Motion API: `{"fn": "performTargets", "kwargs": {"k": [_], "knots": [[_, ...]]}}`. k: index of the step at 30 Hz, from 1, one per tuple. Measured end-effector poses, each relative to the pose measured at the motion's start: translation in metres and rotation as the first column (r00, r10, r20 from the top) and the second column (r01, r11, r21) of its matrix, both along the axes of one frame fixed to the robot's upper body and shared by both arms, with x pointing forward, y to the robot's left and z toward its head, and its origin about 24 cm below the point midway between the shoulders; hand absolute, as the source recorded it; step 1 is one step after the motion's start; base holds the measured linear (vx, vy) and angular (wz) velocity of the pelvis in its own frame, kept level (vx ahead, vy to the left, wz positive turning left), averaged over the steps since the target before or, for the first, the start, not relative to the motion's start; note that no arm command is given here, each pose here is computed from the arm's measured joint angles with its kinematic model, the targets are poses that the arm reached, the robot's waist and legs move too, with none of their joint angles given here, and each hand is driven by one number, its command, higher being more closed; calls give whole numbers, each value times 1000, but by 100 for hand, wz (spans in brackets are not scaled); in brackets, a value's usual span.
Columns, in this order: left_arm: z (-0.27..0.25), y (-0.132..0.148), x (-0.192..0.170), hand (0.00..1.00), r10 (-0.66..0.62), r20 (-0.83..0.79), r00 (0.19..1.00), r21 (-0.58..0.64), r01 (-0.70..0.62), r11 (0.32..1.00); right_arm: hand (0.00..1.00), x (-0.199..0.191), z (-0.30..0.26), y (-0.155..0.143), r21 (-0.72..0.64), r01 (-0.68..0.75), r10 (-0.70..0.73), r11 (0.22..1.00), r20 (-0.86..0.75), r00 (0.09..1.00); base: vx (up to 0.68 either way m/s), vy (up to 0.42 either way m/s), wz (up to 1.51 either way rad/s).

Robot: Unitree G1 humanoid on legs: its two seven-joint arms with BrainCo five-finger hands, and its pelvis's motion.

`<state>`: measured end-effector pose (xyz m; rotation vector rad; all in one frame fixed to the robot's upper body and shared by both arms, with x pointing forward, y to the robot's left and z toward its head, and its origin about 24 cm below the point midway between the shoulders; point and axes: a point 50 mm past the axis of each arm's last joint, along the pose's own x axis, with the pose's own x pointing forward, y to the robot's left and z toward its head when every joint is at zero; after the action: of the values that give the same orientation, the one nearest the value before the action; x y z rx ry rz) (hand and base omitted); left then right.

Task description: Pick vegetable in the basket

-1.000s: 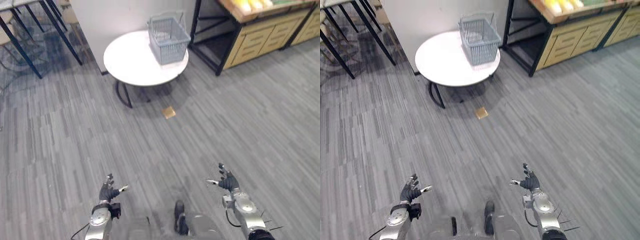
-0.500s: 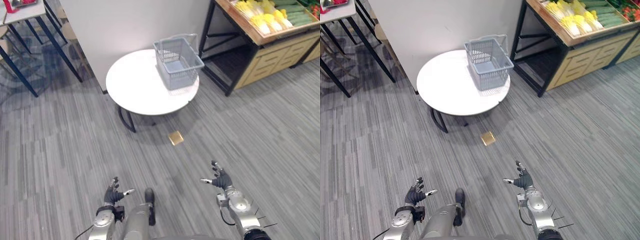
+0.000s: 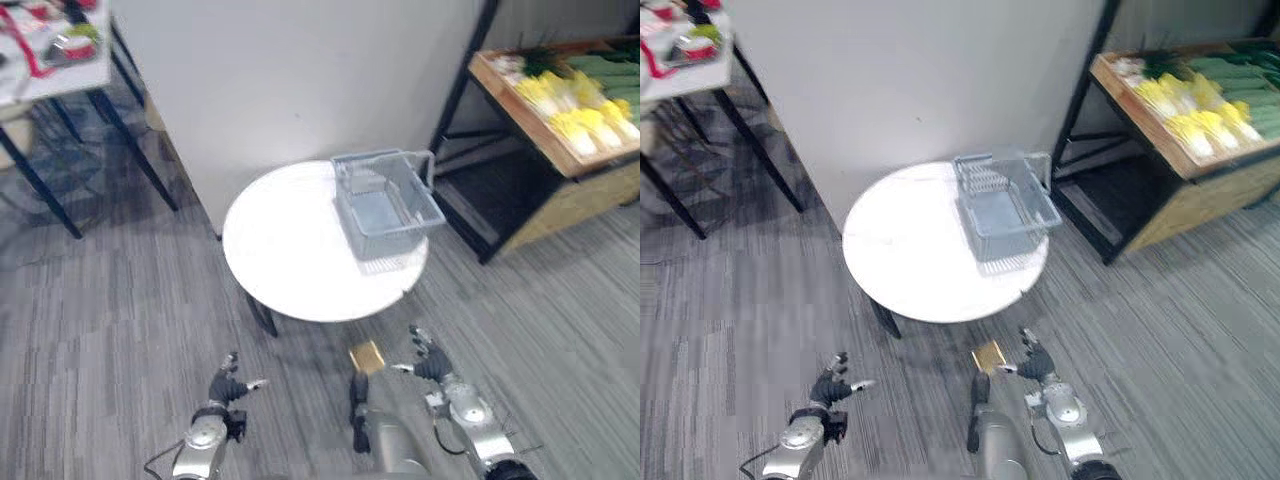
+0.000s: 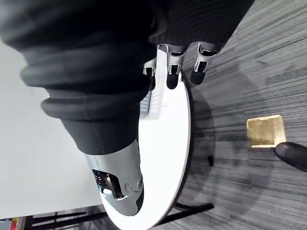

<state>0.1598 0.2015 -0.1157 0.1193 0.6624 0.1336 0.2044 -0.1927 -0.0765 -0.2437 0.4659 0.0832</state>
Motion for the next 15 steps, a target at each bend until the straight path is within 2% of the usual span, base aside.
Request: {"fn": "performTargets", "kwargs": {"k": [3,7,10,15], "knots": [[-4,-4,-3,0,-14,-23,1000,-15,13,1000,0,3,3,6,9,-14,14,1000,17,1000,473,-181,-25],[0,-8,6,0,-28,2,1000,-14,28,999,0,16,20,-3,-24,13,-10,1000,104,995,308,-54,-37],[2,-11,11,0,-32,17,999,-18,32,999,0,27,40,-15,-143,1,26,990,186,982,196,124,-54],[-1,-4,5,0,-46,-5,999,12,46,999,0,47,79,-17,-311,-1,113,951,345,932,121,197,-42]]}}
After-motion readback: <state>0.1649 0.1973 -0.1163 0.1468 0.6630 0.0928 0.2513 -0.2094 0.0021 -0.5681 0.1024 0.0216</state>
